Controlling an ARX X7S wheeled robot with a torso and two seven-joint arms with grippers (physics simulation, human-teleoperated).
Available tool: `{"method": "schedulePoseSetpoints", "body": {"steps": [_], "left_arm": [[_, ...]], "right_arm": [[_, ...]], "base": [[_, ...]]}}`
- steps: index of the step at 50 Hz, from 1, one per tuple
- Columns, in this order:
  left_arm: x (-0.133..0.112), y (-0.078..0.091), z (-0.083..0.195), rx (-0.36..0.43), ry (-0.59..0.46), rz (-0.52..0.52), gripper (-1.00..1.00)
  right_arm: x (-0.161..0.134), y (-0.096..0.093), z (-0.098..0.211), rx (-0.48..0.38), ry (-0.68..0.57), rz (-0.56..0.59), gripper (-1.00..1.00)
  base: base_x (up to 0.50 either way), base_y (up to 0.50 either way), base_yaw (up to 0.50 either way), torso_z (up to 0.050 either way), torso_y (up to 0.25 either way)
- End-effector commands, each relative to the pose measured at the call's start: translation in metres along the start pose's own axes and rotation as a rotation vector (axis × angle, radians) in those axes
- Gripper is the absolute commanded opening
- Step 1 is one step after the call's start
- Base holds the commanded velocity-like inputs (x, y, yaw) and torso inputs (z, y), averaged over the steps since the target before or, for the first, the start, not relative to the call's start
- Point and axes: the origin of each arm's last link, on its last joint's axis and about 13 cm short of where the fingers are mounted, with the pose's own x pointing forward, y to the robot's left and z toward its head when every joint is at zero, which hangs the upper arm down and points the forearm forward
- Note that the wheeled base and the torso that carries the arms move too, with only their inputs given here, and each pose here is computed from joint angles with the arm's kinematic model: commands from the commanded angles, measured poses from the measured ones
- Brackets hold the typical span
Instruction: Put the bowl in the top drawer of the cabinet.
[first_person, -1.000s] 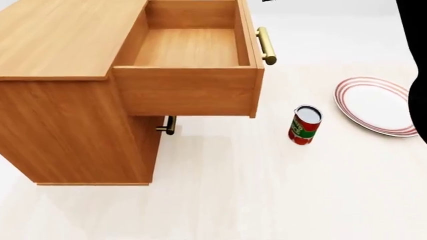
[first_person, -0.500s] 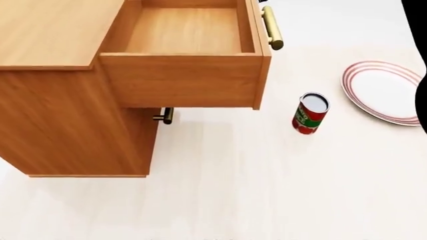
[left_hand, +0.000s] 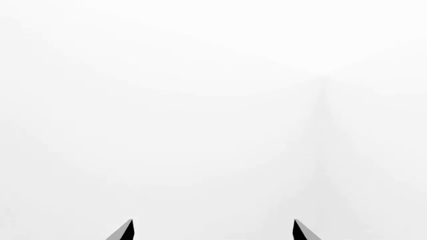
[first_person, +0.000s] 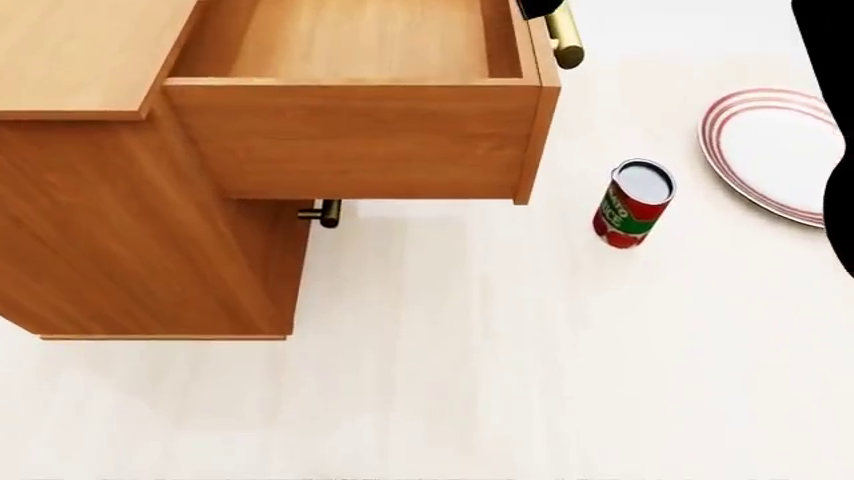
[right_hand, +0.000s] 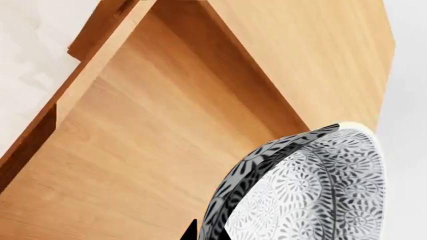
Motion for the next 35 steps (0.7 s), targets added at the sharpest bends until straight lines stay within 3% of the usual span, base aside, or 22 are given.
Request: {"method": "schedulePoseSetpoints", "body": {"steps": [1,11,12,35], "left_arm": [[0.0000,0.0000,0.0000,-0.001,-0.002,0.001,1.00],[0.0000,-0.0001,0.0000,-0.005,-0.004,0.004,1.00],[0.0000,-0.0001,0.0000,-0.005,-0.004,0.004,1.00],[0.0000,-0.0001,0.0000,-0.007,-0.003,0.001,1.00]], "right_arm": [[0.0001,-0.0003,0.0005,0.011,-0.015,-0.003,-1.00],[0.0008,-0.0006,0.0015,0.016,-0.025,-0.008,-1.00],[0.0011,-0.0005,0.0012,0.018,-0.024,-0.007,1.00],[0.0004,0.0003,-0.0011,0.046,-0.022,-0.006,1.00]], "base": [[0.00,0.00,0.00,0.000,-0.094],[0.00,0.00,0.00,0.000,-0.061],[0.00,0.00,0.00,0.000,0.000],[0.00,0.00,0.00,0.000,0.000]]}}
